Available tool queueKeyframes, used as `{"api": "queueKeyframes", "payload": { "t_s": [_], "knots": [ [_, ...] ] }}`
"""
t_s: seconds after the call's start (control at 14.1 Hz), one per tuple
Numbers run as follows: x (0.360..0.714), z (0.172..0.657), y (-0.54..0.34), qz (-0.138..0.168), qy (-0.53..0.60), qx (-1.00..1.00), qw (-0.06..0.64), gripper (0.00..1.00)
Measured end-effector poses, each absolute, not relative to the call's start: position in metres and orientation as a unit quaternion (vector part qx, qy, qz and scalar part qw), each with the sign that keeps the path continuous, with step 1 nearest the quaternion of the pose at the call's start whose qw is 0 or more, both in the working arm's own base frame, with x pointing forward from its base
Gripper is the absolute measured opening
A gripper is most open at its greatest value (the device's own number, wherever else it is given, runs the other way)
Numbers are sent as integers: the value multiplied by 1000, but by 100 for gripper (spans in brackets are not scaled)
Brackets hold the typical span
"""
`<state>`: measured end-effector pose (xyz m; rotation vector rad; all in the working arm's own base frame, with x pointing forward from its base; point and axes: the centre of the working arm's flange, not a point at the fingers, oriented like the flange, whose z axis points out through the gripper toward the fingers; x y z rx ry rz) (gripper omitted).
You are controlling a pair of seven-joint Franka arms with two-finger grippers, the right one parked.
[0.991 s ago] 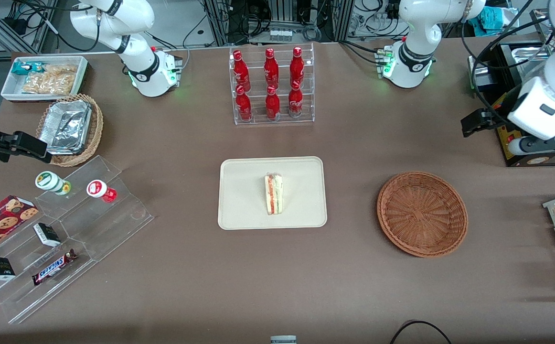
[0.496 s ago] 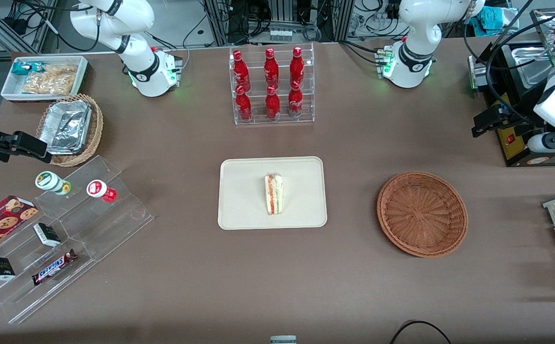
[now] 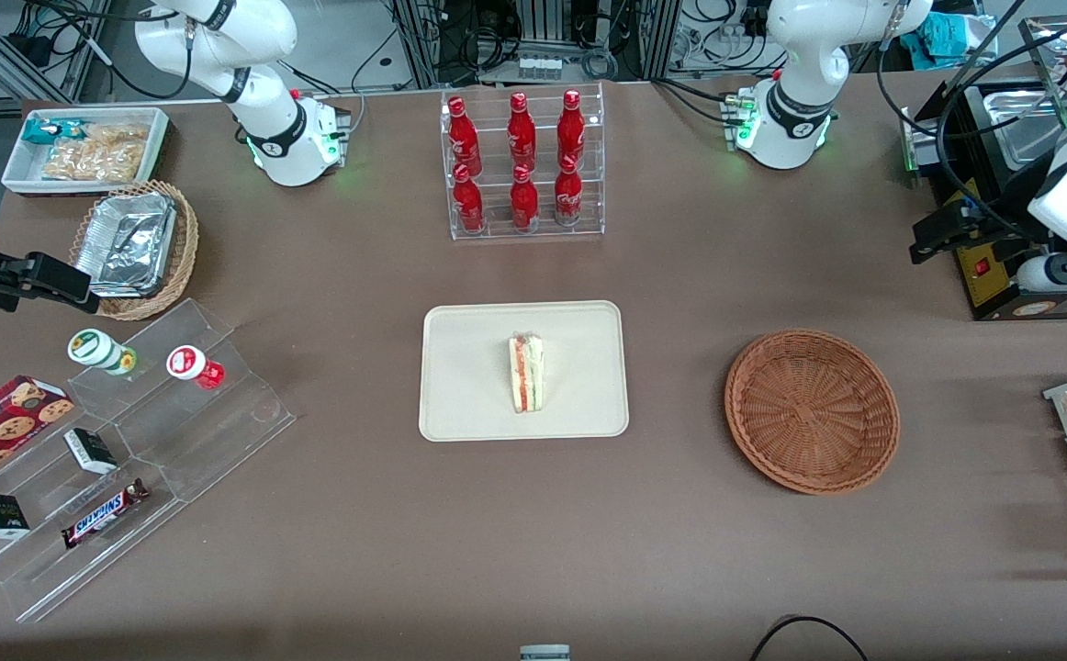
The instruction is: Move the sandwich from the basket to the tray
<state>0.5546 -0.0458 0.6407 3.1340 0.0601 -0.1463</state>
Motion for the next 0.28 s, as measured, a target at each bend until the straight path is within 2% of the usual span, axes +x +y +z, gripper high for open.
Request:
{"api": "queueKeyframes", "payload": {
  "t_s": [0.28],
  "knots": [
    [555,641,-44,-43,19,999,-18,100]
  ]
}}
